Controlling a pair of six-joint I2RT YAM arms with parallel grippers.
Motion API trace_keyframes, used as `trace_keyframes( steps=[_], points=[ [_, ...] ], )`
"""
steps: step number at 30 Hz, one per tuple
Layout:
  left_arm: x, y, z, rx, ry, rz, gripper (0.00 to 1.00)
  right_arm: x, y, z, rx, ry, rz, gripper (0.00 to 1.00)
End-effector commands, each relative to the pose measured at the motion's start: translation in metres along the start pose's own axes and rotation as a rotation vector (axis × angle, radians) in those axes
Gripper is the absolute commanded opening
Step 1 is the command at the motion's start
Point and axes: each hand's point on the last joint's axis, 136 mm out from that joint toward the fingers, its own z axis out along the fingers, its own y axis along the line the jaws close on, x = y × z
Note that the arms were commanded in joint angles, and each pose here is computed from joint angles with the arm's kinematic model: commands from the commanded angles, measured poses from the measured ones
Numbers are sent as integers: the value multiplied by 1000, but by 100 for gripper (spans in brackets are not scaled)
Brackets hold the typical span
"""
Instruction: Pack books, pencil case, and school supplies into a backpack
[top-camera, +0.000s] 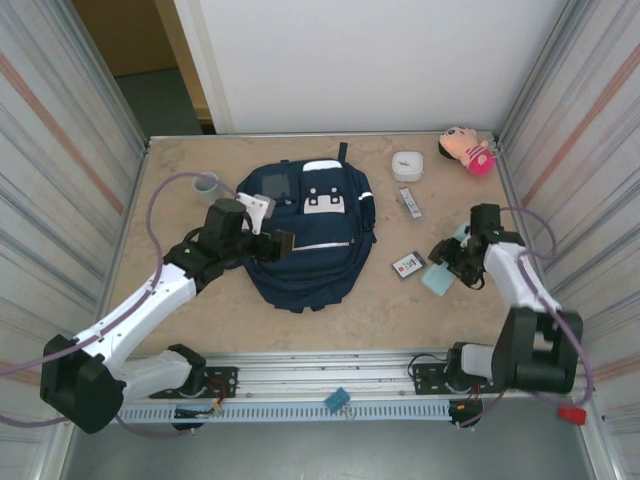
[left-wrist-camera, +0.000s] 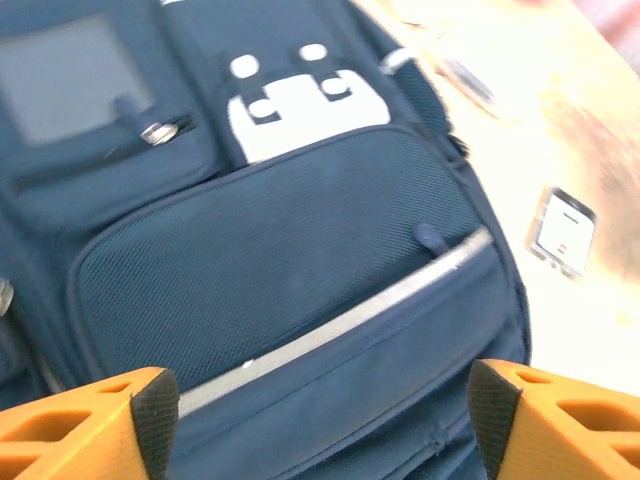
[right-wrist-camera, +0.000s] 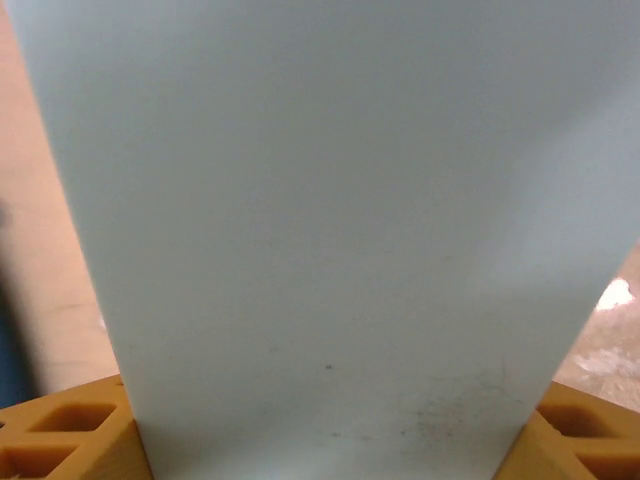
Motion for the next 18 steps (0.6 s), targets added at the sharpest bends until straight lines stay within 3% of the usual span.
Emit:
trace_keyframes(
  steps=[1,4,9,11,18],
  points=[
    [-13,-35,-2,209,-31,367,78,-12,37,-37,-231,-155,-69,54],
    [0,-50,11,331,47,554,78,-11,52,-61,-347,-242,-78,55],
    [23,-42,52,312,219,710,82,0,57,-72,-415,-272,-76,55],
    [33,-39,70,283,267,772,90,4,55,-72,-416,-276,-75,55],
    [54,-35,104,315,330,832,96,12,52,-67,-424,-252,-70,55]
  ],
)
